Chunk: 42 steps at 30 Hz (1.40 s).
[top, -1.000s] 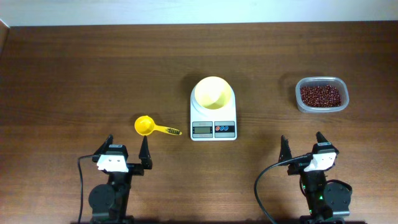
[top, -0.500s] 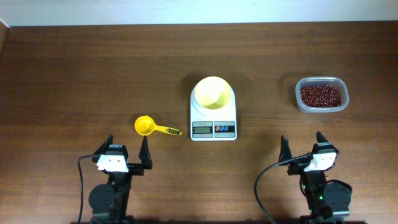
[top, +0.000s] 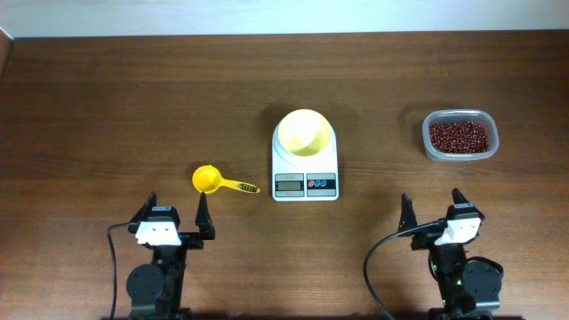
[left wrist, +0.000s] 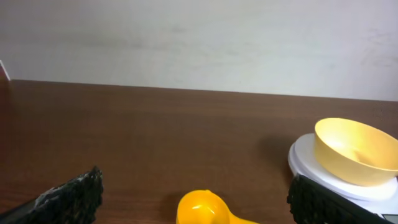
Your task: Scoop item into bowl and weigh 50g on scale
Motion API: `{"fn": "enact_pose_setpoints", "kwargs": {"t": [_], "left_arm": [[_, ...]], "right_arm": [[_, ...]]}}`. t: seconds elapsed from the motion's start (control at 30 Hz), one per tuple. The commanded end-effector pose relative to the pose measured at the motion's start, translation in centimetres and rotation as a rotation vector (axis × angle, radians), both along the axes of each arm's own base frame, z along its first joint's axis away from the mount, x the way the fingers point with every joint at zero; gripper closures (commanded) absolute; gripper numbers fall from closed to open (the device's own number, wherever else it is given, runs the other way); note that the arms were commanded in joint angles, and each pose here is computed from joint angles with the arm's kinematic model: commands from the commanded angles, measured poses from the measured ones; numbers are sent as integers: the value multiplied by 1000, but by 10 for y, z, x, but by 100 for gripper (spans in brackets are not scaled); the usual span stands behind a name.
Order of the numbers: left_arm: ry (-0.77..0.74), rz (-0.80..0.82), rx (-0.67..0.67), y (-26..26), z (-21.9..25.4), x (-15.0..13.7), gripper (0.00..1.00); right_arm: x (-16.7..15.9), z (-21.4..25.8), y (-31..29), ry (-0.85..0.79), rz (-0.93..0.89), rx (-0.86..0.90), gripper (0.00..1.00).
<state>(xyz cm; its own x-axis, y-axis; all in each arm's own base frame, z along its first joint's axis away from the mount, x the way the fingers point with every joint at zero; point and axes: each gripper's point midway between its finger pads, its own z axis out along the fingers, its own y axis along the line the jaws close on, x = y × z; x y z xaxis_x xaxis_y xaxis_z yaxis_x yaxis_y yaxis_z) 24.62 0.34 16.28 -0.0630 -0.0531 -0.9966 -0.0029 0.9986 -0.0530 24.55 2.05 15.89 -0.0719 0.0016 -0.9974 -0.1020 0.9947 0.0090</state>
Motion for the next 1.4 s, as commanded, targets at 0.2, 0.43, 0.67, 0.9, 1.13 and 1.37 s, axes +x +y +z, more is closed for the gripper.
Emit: {"fn": "enact_pose_setpoints", "kwargs": {"t": [0.2,0.43,0.67,0.9,1.13,1.37], "left_arm": [[-99,15,-1,2,26,-1,1],[-138,15,-1,2,49,-5,1],[-20,18,-57,2,76,-15,1],[199,30,-101,2,96,4,1],[404,-28,-128,-9,114,27,1],[419,-57,-137,-13,110,35,1]], "right_arm": [[0,-3,1,7,3,10,1],[0,-3,1,7,3,10,1],[0,-3,1,7,3,10,1],[0,-3,1,7,3,10,1],[0,-3,1,7,3,10,1],[0,-3,1,7,3,10,1]]}}
